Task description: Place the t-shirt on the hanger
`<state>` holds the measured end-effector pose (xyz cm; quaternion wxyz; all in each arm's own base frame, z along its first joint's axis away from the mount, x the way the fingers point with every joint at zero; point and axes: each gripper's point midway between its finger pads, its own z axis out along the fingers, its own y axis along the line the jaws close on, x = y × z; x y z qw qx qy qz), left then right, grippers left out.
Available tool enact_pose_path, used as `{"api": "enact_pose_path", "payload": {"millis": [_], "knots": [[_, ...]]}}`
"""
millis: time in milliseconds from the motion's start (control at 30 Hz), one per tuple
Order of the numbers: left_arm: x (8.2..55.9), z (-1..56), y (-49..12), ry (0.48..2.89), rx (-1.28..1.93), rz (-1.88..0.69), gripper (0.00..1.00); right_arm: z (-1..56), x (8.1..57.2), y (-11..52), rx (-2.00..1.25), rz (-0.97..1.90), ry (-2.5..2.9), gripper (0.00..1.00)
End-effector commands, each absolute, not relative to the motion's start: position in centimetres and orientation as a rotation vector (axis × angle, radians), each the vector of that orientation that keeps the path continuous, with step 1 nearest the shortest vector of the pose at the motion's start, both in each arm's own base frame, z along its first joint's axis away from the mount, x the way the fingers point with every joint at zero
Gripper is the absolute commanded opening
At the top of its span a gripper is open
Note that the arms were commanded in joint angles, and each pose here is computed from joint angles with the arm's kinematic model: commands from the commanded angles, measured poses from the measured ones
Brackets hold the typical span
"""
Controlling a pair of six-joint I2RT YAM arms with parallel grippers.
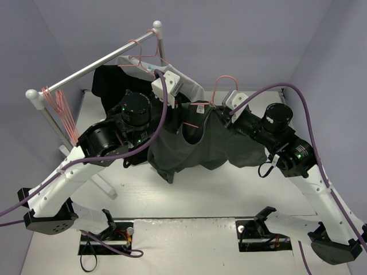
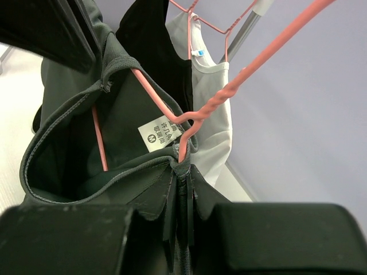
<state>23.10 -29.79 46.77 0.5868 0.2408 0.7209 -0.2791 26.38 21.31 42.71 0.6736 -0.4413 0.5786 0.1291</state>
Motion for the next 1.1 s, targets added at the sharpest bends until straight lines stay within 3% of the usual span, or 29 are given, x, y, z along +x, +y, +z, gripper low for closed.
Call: {"api": "enact_pose_path", "payload": {"millis": [0,67,167,267,567,1067], "knots": [[22.9,49.4,-28.7,1.591,0.576,-0.623,0.14,46.5,26.3,21.4,-0.923,0.292,1.176,0.00],[22.9,49.2,-27.2,1.582,0.631,-0.533,0.34,46.1,26.2,21.5,-0.933,0.297,1.179,0.00],[22.7,49.4,-25.3,1.548,0.728,-0.433,0.53,45.5,26.1,21.7,-0.952,0.309,1.180,0.00],[22.1,49.6,-24.1,1.485,0.866,-0.370,0.63,44.8,25.9,22.1,-0.971,0.329,1.184,0.00],[21.2,45.2,-24.9,1.465,1.263,-0.420,0.66,44.5,24.7,23.1,-1.014,0.409,1.161,0.00],[24.3,41.5,-25.7,1.506,1.394,-0.394,0.66,44.0,23.7,23.9,-1.049,0.486,1.152,0.00]]}}
